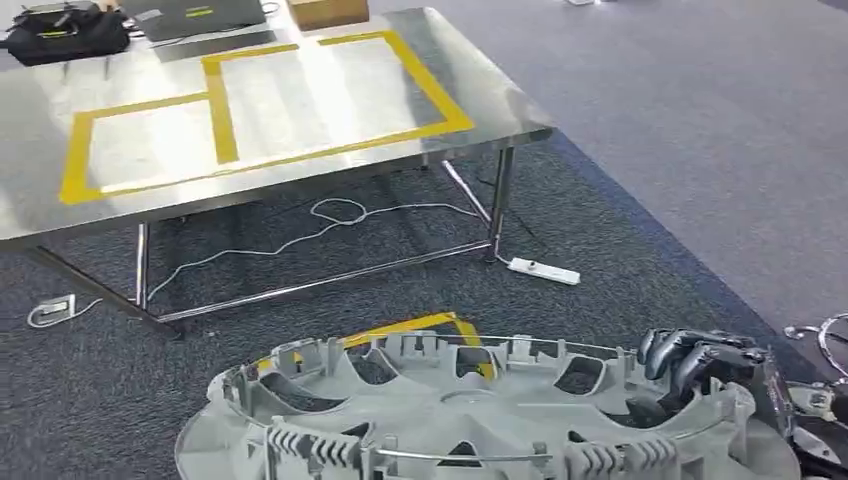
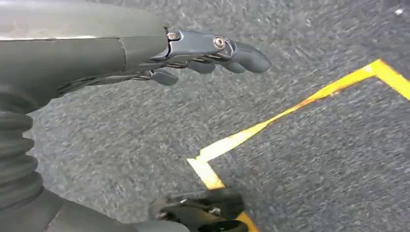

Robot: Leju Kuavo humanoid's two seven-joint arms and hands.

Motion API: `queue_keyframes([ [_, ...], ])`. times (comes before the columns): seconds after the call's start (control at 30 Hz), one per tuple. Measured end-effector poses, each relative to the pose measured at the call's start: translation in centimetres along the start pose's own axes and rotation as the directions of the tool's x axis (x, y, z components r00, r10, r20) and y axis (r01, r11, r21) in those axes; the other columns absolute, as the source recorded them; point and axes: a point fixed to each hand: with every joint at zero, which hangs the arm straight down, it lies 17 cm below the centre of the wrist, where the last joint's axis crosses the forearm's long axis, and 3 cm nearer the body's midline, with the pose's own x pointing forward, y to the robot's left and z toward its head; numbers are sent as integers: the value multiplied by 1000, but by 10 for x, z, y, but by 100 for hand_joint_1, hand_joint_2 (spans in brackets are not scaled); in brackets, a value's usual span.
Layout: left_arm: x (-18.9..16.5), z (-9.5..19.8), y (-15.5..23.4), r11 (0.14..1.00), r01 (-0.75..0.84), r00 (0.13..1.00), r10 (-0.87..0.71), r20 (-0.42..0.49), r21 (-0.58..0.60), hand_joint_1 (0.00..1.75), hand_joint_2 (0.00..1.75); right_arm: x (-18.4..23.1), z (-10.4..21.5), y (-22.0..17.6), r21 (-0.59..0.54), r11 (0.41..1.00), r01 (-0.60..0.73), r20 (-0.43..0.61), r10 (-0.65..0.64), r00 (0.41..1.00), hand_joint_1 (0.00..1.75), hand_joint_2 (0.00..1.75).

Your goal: Take the parts from the cabinet and place them on the table.

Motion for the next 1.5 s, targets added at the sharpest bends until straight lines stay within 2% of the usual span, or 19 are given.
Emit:
queue_keyframes([
  [0.33,-39,12,0,1000,27,993,-26,-115,1,0,175,0,-2,-5,-11,1000,8,5,-8,1000,175,175],
  [0.73,-17,12,-14,999,-26,1000,25,-18,-34,0,175,0,-1,-9,-11,1000,15,4,-15,1000,175,175],
  [1.5,-10,16,-32,981,-135,991,134,-16,-139,0,175,-1,-2,-11,-1,1000,9,4,-9,1000,175,175],
])
